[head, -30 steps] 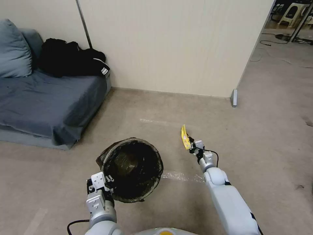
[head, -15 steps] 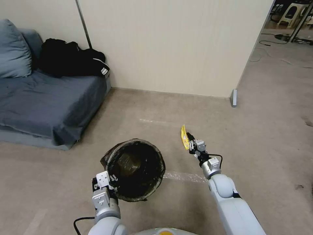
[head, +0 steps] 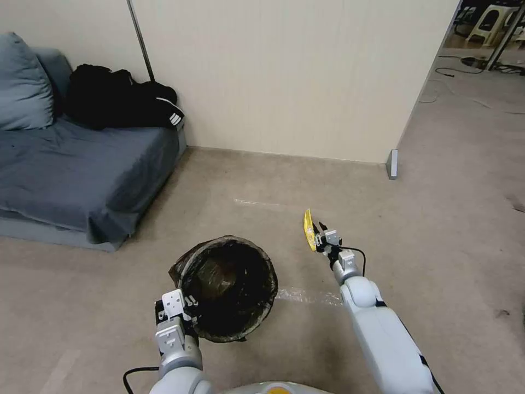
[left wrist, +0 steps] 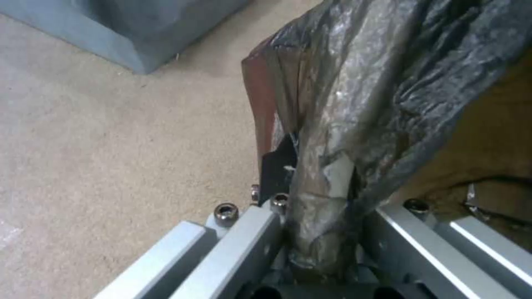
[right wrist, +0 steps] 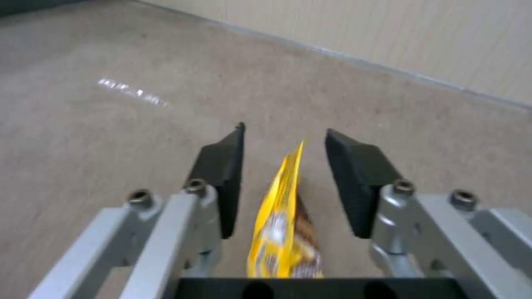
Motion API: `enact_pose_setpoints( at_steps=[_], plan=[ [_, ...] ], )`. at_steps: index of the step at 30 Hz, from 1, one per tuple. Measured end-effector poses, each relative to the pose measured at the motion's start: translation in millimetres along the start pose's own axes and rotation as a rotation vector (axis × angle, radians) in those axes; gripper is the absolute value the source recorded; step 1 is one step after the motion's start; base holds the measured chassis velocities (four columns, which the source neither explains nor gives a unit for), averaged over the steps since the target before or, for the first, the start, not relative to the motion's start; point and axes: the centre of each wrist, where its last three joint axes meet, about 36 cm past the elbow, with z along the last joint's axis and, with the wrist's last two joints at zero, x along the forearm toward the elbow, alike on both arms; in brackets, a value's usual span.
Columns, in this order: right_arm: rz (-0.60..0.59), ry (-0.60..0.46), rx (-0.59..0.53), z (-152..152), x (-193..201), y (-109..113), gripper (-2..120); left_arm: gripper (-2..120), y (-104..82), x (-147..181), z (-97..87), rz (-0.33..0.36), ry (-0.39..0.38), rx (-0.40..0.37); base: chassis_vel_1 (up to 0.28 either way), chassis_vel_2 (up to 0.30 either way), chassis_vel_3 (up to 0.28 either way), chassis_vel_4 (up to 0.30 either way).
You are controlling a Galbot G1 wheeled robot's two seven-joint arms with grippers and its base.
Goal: Pick up the trash bin, then pick up the garbage from the floor and place it into the trash bin.
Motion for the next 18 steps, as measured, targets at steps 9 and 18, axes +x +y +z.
enact_pose_setpoints(
  at_steps=[9, 18],
  plan=[
    [-0.004, 0.094, 0.027, -28.5, -70.7, -1.0, 74, 0, -3.3, -0.9, 7.2, 0.005, 0.003, -0.025, 0.000, 0.000, 0.000, 0.000],
    [-0.051, 0.243, -0.013, -17.1, -93.0, 27.0, 99, 0, -1.5, 1.4, 14.4, -0.002, 0.015, -0.048, 0.000, 0.000, 0.000, 0.000]
  ],
)
